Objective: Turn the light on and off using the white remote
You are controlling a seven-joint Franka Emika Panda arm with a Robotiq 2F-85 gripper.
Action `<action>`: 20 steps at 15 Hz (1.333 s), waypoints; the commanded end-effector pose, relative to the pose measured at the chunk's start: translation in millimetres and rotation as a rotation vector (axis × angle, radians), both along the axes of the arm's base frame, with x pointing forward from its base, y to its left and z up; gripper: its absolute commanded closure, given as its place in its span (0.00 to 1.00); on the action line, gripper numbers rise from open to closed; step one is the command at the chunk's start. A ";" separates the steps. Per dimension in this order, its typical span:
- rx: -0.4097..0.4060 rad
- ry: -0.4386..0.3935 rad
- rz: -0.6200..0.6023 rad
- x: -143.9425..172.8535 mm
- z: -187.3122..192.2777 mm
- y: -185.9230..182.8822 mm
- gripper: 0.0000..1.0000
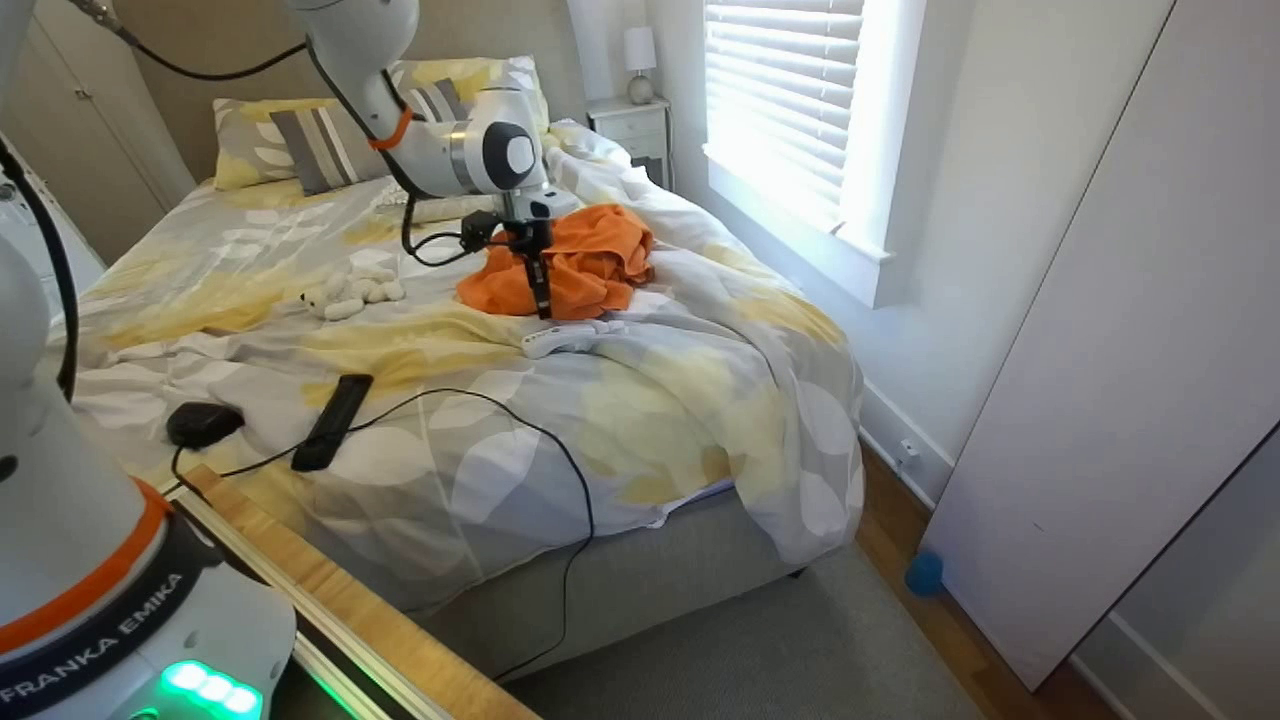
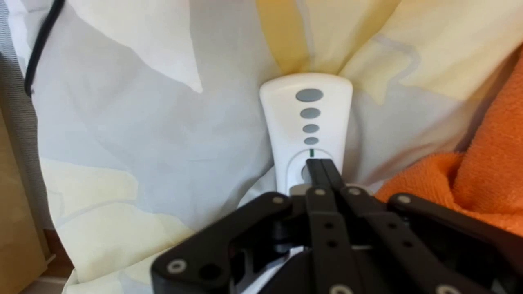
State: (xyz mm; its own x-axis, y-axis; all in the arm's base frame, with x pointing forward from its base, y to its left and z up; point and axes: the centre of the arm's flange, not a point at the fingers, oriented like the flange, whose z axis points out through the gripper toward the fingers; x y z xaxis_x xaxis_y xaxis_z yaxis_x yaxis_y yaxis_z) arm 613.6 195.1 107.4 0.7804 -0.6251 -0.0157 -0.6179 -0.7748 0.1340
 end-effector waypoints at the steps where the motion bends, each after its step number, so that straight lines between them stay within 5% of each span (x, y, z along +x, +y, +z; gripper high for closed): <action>1: 0.023 0.044 0.012 -4.2 -0.4 -5.2 1.00; 20: -0.087 0.103 0.016 15.8 -17.5 16.6 1.00</action>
